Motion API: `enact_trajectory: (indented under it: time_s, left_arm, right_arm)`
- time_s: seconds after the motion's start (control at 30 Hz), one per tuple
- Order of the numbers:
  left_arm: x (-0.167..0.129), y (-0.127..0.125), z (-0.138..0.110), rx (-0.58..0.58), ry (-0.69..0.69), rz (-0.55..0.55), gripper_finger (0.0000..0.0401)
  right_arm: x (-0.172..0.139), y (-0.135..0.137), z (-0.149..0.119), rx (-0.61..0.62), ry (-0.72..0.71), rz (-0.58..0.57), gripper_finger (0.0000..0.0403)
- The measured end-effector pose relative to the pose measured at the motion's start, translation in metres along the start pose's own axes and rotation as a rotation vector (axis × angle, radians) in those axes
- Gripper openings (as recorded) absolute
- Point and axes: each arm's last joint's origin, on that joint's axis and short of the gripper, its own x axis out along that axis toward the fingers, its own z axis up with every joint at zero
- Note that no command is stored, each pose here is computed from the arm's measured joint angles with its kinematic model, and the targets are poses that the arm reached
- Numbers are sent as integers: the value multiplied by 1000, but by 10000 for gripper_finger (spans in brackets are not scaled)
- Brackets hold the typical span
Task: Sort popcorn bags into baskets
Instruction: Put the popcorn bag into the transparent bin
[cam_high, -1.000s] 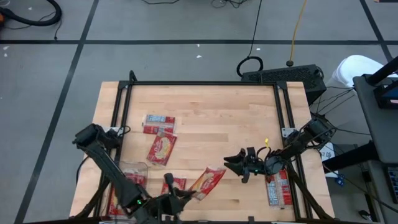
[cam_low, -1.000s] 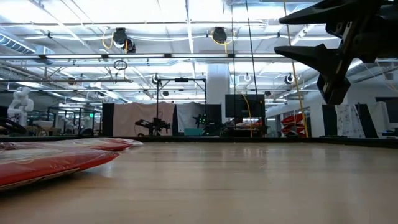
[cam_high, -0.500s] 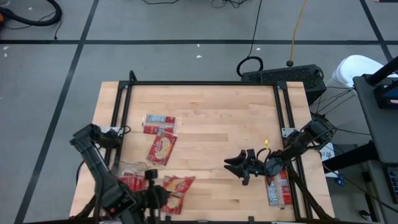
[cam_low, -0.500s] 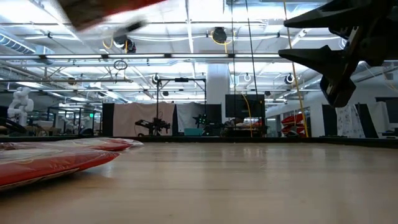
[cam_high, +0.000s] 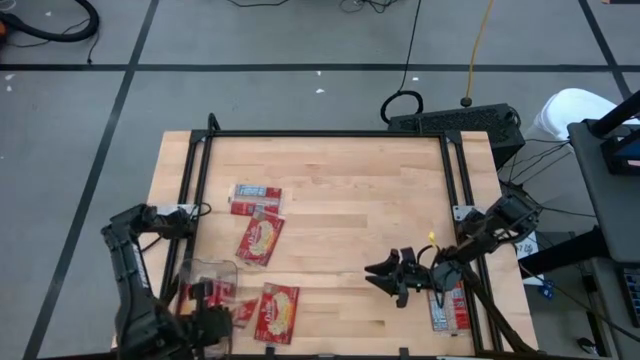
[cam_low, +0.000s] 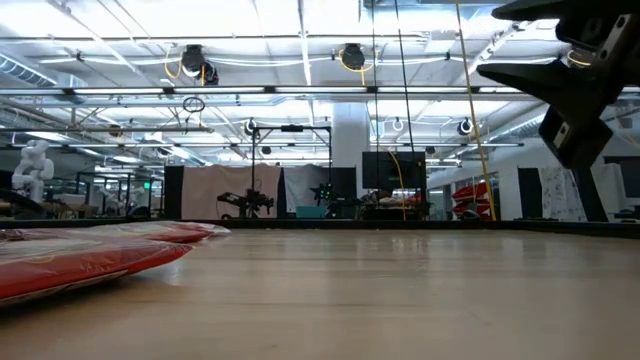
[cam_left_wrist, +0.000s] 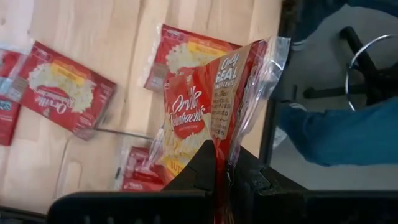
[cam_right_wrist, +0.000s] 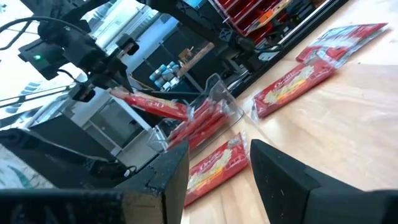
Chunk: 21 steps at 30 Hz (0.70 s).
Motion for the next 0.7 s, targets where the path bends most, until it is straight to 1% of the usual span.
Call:
enact_trajectory:
  time_s: [0.3, 0.5, 0.7]
  left_arm:
    - [-17, 0, -20, 24, 11, -57, 19]
    - [-37, 9, -30, 37, -45, -99, 19]
    - [-50, 14, -39, 70, -6, -154, 19]
  right_arm:
    - [5, 15, -11, -31, 37, -3, 164]
    - [7, 17, -15, -65, 61, -19, 164]
    - [7, 17, -15, -73, 64, -22, 164]
